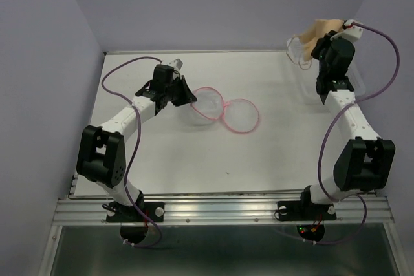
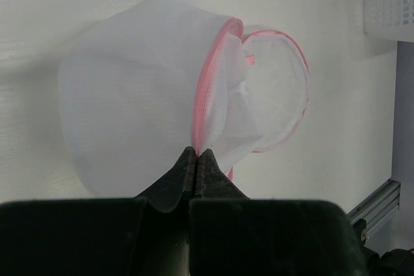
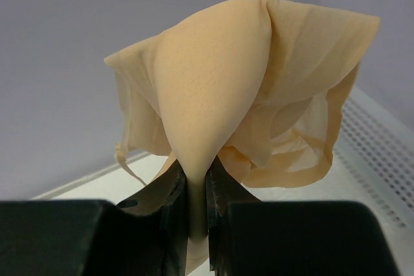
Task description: Unzip the laundry bag and remove the bra
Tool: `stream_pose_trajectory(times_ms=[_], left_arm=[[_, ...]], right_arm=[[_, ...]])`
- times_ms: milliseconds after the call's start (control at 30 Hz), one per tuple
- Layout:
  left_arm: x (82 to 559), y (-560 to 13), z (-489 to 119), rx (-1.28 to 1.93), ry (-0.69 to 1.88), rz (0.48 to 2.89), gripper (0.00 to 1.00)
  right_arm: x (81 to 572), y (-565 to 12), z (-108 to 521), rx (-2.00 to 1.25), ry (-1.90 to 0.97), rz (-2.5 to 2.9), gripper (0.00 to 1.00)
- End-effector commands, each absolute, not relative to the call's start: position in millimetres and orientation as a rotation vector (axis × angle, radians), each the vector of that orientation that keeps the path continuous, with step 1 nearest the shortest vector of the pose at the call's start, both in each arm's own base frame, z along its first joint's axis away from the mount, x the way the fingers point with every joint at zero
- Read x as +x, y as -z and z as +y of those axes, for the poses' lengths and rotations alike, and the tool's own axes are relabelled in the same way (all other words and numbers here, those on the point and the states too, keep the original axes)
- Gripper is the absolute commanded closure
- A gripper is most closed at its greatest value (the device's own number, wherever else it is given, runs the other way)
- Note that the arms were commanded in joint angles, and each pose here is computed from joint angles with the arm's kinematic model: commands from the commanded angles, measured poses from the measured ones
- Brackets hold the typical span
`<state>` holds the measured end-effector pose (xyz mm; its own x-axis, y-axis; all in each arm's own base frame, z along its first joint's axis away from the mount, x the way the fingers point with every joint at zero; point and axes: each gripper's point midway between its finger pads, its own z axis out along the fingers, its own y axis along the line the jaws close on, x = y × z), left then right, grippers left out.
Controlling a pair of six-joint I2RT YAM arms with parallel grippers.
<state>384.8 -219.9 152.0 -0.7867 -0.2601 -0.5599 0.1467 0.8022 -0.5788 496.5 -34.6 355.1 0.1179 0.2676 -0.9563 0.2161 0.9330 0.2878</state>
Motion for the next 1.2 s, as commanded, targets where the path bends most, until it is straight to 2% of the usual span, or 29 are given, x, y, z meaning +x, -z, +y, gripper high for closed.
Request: stream_pose_trajectory(times_ms=[0, 167, 200, 267, 300, 433, 533, 700, 933, 1167], left_arm=[[392, -174, -219, -0.045, 0.81, 2.269, 1.0], [394, -175, -219, -0.045, 0.803, 2.275, 1.0], [395, -176, -218, -0.046, 0.8, 2.272, 1.0], [396, -175, -218, -0.048, 0.795, 2.275, 1.0], [396, -174, -218, -0.048, 0.795, 2.278, 1.0], [395, -170, -220, -0.047, 0.809, 2.293, 1.0], [394, -165, -219, -0.058, 0.799, 2.303, 1.0], [394, -161, -218, -0.08, 0.797, 2.309, 1.0], [394, -157, -214, -0.087, 0.798, 2.317, 1.0], [392, -154, -216, -0.093, 0.81, 2.31, 1.0]], right_arm=[[513, -328, -97, 0.533, 0.049, 1.53, 0.94], [537, -289, -135, 0.639, 0.153, 1.602, 0.8], [540, -283, -140, 0.656, 0.178, 1.619, 0.61], [545, -268, -149, 0.716, 0.221, 1.651, 0.12], [546, -265, -149, 0.73, 0.219, 1.66, 0.0], [545, -261, -124, 0.644, 0.093, 1.741, 0.0], [529, -276, -81, 0.53, 0.014, 1.76, 0.0], [480, -272, -17, 0.481, -0.085, 1.818, 0.0], [428, -154, 82, 0.366, -0.459, 2.158, 0.0], [408, -106, 134, 0.248, -0.759, 2.278, 0.0]])
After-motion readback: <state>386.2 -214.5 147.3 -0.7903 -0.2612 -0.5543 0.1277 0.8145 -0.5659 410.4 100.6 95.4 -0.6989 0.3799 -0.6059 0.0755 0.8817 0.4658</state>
